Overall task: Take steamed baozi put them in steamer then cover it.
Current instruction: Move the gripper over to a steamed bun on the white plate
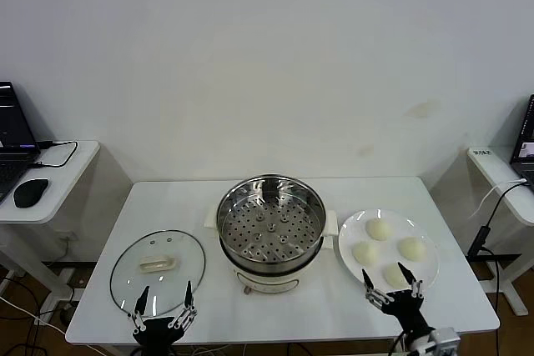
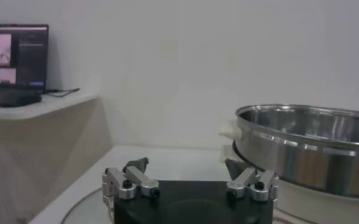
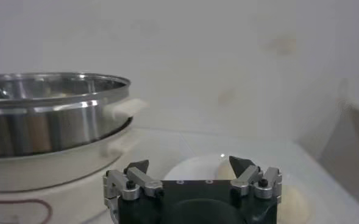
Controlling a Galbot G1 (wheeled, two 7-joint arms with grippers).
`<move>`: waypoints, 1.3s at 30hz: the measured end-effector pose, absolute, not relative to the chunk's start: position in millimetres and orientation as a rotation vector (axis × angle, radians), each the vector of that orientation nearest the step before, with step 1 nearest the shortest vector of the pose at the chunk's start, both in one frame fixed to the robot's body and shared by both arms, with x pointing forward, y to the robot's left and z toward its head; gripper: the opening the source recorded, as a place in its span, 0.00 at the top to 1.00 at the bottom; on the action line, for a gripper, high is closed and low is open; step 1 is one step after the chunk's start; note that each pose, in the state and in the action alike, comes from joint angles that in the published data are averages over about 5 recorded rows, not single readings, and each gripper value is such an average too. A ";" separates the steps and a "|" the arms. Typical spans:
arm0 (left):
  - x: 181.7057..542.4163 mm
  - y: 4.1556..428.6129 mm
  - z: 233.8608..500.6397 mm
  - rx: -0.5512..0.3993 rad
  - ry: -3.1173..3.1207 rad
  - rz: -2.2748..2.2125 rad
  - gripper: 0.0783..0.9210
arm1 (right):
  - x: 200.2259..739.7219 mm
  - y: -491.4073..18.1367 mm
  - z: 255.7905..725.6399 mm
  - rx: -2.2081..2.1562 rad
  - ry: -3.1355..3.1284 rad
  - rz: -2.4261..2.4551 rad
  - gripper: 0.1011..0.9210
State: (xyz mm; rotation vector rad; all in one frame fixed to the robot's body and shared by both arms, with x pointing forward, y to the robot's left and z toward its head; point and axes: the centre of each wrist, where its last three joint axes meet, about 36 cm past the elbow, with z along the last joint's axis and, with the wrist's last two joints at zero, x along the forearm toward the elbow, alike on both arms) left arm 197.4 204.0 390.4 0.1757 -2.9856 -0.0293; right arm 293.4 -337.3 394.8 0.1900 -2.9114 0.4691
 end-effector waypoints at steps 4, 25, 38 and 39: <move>199.0 205.8 390.4 0.174 -2.990 -0.060 0.12 | 313.2 -354.1 401.1 0.220 -2.882 0.660 0.12; 208.5 210.8 392.9 0.215 -2.997 -0.156 0.12 | 469.3 -454.2 470.1 0.640 -2.262 1.505 0.12; 210.4 216.3 390.6 0.245 -2.989 -0.190 0.12 | 564.2 -445.5 489.8 0.991 -1.921 1.481 0.12; 210.7 217.1 390.3 0.250 -2.988 -0.194 0.12 | 570.3 -443.3 491.0 1.015 -1.892 1.481 0.12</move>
